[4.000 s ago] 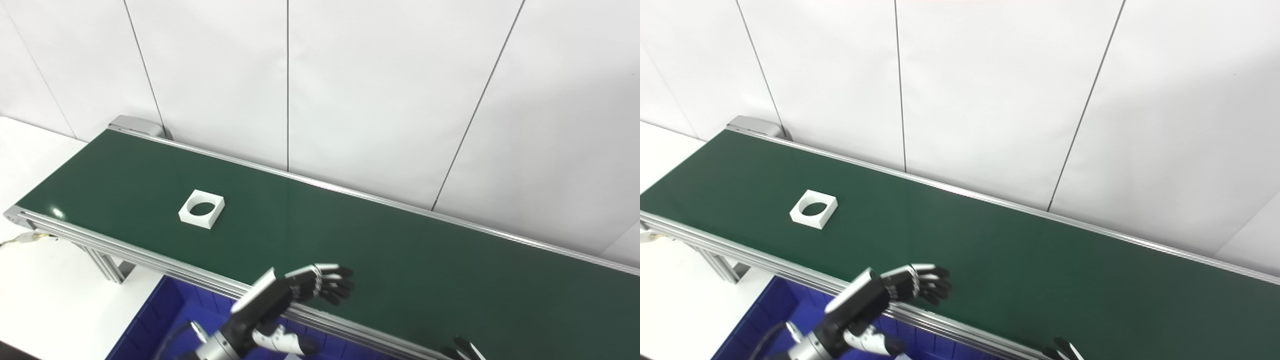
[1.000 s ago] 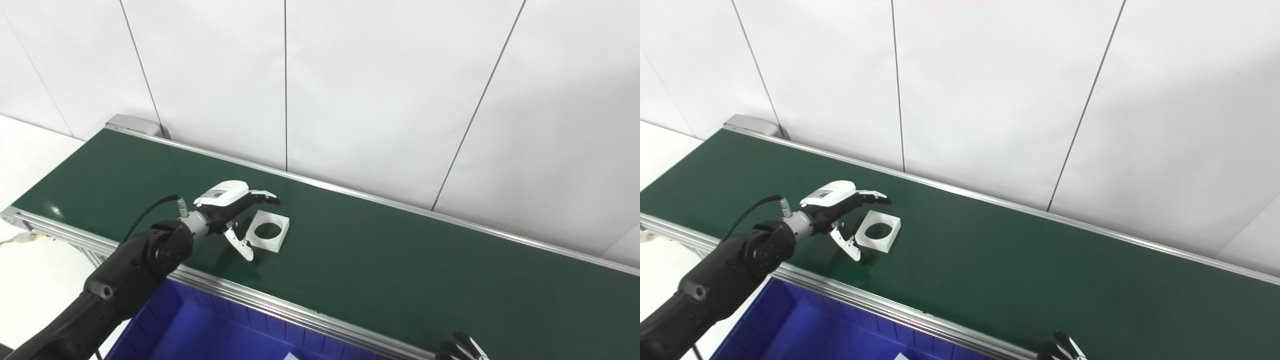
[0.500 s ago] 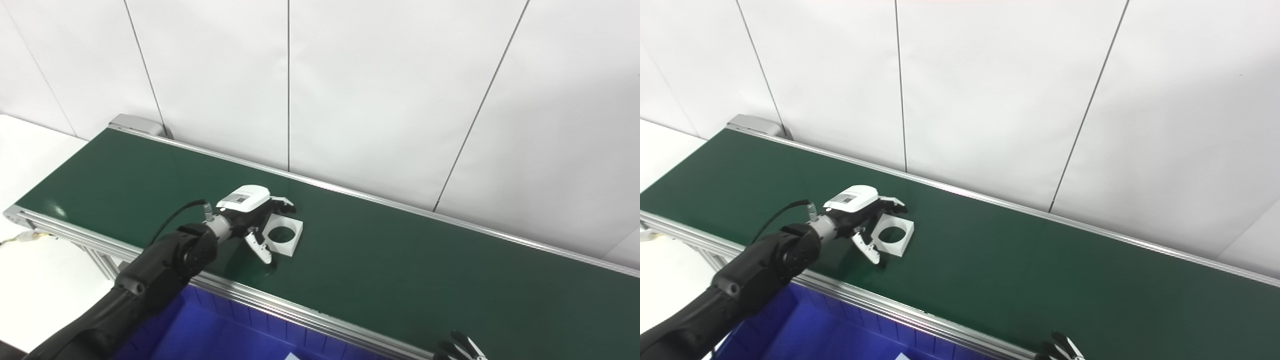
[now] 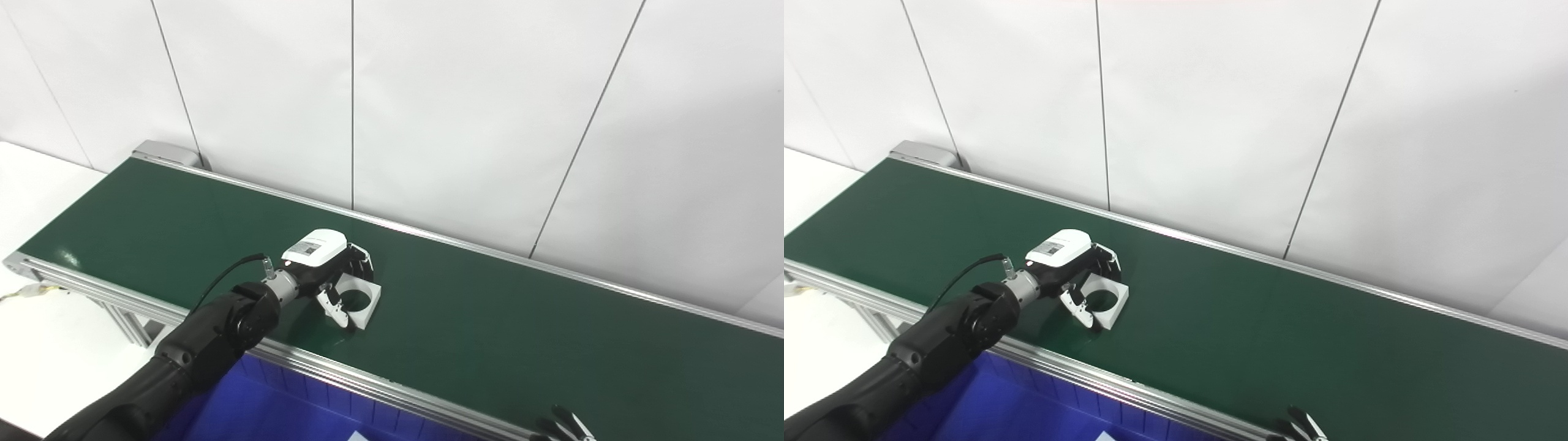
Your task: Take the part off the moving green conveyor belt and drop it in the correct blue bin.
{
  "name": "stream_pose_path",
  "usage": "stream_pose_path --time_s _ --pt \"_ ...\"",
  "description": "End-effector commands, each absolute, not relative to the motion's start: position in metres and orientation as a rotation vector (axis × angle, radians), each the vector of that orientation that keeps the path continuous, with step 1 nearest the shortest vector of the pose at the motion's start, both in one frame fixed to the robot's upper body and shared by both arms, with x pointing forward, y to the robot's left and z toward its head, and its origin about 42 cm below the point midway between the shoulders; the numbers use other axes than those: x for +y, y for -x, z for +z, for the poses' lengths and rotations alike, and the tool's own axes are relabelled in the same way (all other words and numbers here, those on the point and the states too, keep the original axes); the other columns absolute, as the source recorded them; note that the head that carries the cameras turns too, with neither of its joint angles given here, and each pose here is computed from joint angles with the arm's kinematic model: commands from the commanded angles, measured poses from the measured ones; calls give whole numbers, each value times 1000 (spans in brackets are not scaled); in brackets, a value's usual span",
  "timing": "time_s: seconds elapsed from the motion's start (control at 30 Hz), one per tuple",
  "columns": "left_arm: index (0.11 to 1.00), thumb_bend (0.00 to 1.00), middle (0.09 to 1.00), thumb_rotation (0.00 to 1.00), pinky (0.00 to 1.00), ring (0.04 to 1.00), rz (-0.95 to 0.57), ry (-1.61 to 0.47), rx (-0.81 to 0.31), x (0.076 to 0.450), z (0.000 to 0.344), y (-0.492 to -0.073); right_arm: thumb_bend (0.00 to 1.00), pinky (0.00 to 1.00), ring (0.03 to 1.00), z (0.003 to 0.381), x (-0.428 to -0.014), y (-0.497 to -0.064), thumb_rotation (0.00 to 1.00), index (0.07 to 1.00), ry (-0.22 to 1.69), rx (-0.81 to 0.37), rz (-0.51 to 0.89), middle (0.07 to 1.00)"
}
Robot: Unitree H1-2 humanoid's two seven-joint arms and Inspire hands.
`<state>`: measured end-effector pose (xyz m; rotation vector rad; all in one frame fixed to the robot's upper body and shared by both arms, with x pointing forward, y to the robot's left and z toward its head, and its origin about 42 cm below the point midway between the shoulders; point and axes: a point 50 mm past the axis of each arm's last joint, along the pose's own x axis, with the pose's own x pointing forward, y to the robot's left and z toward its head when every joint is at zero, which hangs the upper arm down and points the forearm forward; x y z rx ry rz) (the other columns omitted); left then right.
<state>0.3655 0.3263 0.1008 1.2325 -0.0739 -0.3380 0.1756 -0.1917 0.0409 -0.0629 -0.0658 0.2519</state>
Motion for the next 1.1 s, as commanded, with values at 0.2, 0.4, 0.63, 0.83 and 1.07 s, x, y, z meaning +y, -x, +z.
stream_pose_path --time_s 0.2,0.4,0.63,0.83,1.07 --pt "492 519 485 0 570 514 -308 -1240 -78 337 112 -366 707 628 707 54 -191 -177 595 852 50 -160 245 776" --pt "494 520 480 0 550 501 -305 -1212 -99 336 116 -363 704 633 710 53 -192 -177 586 852 47 -158 244 775" --pt "492 520 487 0 617 527 -294 -1209 -160 334 141 -350 708 633 709 53 -192 -177 582 853 47 -157 243 776" --pt "506 521 459 0 563 489 -265 -1171 -237 337 167 -335 718 630 706 54 -192 -176 587 853 49 -158 243 777" --pt "502 521 475 0 634 546 -218 -1119 -283 338 205 -310 716 631 708 54 -191 -176 575 851 46 -158 243 776"
